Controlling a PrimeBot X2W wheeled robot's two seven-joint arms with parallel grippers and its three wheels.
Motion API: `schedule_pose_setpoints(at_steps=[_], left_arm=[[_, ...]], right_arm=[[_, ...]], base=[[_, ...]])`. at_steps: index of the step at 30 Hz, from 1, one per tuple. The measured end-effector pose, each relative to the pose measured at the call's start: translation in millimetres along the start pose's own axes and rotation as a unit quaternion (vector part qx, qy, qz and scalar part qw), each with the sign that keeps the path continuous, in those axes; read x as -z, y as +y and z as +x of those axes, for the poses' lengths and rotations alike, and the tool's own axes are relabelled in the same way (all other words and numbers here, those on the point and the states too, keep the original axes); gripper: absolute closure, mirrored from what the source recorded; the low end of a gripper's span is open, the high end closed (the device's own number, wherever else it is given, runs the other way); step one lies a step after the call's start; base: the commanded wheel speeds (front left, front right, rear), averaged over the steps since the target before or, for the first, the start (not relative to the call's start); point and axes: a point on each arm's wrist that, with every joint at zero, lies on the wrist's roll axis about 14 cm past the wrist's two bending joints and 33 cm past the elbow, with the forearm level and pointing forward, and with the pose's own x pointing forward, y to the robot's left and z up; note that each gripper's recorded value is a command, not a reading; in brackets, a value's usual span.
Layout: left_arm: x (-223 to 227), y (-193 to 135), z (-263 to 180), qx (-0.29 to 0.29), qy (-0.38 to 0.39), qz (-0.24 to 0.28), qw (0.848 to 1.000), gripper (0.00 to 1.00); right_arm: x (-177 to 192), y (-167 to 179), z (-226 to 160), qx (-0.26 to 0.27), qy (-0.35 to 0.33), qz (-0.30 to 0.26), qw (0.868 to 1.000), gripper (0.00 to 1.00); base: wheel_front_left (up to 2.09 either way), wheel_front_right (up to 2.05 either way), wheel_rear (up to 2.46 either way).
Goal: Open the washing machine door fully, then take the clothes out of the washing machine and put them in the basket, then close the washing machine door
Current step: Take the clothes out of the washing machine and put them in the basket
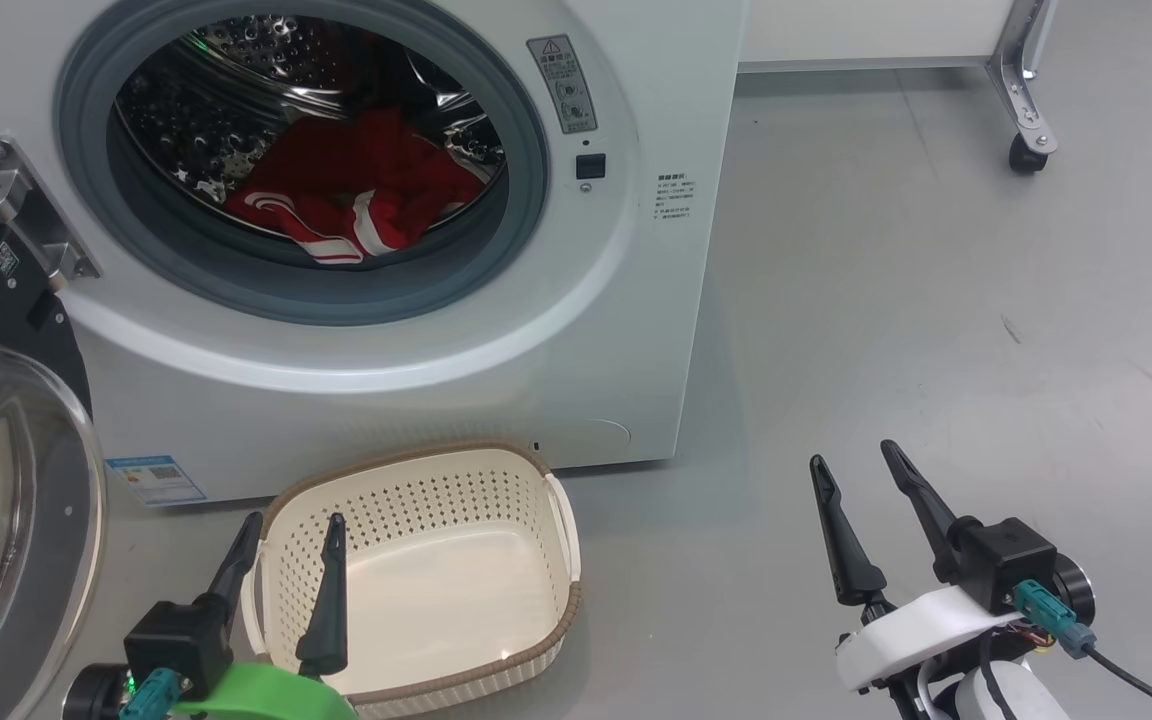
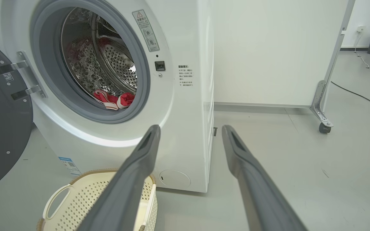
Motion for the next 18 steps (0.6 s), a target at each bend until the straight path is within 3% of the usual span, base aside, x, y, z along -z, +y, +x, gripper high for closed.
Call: schedule_pose_setpoints(at_steps=[18], left_arm=[[2.6, -1.0, 0.7, 0.001, 0.006, -0.006, 1.0, 0.0]], right_arm=[[1.9, -2.3, 0.0, 0.006, 0.003, 0.001, 1.0, 0.0]], base=[[0.5, -0.5, 0.0]])
